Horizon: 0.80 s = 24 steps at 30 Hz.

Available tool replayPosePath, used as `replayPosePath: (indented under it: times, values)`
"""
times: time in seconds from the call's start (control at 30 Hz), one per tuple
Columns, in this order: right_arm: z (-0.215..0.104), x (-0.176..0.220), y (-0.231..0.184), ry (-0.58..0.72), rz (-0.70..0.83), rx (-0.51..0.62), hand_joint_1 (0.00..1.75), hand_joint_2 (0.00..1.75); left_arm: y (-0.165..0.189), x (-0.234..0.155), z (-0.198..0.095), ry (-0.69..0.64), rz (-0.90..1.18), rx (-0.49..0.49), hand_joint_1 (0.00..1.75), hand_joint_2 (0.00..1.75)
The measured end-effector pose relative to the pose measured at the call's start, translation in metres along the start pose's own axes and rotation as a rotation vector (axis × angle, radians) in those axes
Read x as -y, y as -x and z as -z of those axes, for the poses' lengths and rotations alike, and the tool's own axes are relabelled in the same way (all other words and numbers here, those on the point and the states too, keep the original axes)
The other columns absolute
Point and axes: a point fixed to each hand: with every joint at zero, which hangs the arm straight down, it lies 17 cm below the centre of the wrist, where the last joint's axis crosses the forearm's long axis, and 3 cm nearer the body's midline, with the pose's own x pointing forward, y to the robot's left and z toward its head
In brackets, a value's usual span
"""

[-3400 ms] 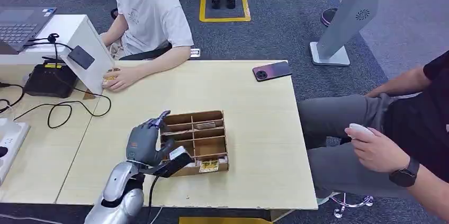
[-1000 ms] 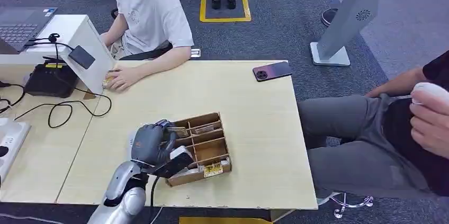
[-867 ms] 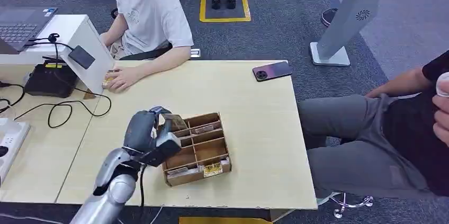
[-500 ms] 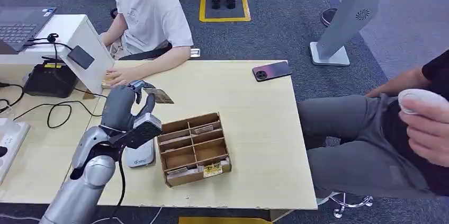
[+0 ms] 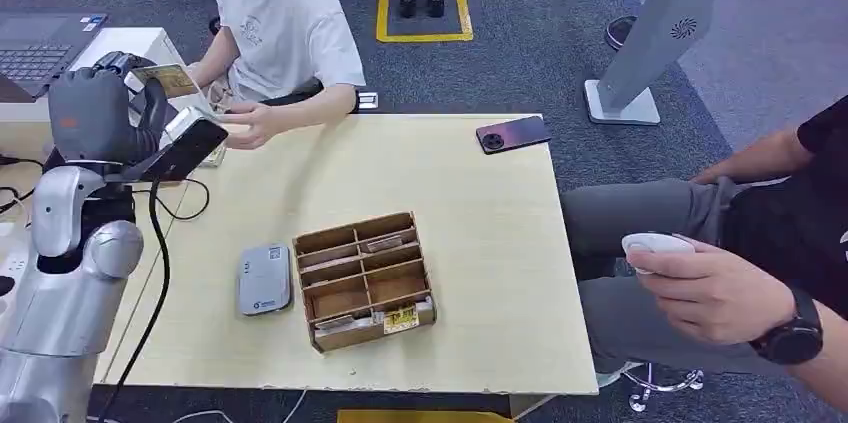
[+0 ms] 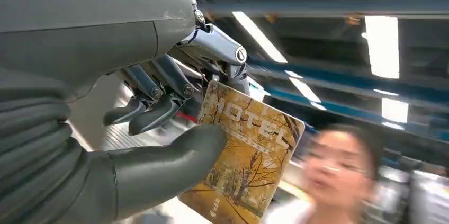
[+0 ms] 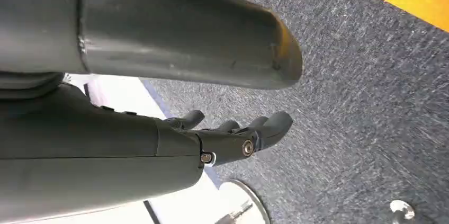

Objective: Pass the card to the sensor for recognition and then transmit it.

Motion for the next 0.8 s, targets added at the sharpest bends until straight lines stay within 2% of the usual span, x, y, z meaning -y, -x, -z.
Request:
replayPosePath:
  times: [0.23,0.57,0.6,0.8]
  values:
    - [0.002,0.004,-0.004,0.004,-0.005,0.008,0.00,0.00,0.049,0.042,-0.006,0.066,0.079,-0.103,1.75,1.75]
    - [0.002,0.004,-0.003,0.004,-0.007,0.002,0.00,0.00,0.061,0.065,-0.018,0.123,0.078,-0.142,1.75,1.75]
    - [0.002,0.004,-0.003,0.004,-0.006,0.003,0.00,0.00,0.061,0.066,-0.018,0.126,0.077,-0.143,0.00,1.75]
    - [0.002,0.005,-0.005,0.006,0.001,0.007,0.00,0.00,0.065,0.065,-0.026,0.096,0.092,-0.146,0.00,1.75]
